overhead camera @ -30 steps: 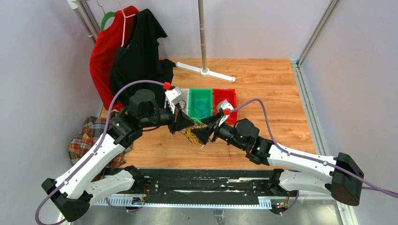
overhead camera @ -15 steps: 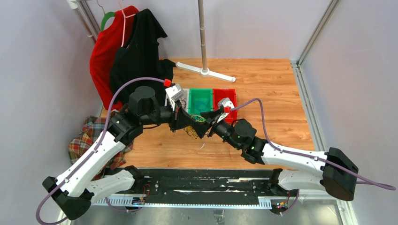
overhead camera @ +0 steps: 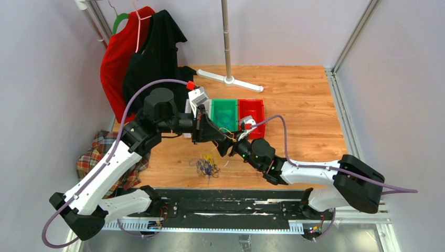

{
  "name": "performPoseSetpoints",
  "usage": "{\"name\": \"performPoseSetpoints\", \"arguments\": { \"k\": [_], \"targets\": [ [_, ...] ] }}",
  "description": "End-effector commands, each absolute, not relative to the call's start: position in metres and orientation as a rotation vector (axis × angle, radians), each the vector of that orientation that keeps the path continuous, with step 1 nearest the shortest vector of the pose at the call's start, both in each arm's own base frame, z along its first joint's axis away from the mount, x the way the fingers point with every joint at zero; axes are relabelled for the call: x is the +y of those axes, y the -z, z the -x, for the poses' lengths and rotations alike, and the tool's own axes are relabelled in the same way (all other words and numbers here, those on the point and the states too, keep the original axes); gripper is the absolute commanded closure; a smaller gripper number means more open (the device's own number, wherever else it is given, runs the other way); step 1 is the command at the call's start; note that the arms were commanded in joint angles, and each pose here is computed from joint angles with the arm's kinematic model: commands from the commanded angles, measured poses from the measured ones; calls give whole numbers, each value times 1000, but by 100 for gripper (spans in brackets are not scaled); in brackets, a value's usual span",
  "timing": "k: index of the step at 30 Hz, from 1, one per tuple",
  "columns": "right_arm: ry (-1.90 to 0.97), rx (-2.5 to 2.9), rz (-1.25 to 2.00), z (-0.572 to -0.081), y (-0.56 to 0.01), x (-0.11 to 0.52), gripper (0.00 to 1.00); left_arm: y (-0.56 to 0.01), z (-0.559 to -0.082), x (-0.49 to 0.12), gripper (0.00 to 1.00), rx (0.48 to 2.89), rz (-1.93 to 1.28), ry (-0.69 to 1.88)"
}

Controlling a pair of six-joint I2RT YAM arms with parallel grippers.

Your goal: Untangle the cables

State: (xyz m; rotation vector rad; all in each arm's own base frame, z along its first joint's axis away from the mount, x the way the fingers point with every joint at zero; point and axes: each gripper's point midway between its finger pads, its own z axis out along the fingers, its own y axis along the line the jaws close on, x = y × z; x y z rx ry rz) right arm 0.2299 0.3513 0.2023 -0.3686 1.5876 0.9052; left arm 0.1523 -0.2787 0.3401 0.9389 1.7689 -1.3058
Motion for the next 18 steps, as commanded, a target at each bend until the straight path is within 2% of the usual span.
{"name": "performPoseSetpoints", "arguments": {
  "k": [1,9,13,18],
  "targets": [
    [-869,1617,289,-237,-182,332,38,-385,-135,-282,99,1638,-977,1415],
    [-823,1708,272,-225,-137,303,41,-416,-139,-283,99,1552,-1006,1376],
    [-794,1664,262,-223,-160,286,40,-412,-142,-282,99,1547,-1018,1340],
    [-732,1546,282,-221,-221,263,36,-405,-145,-281,99,1554,-1033,1315]
  ]
}}
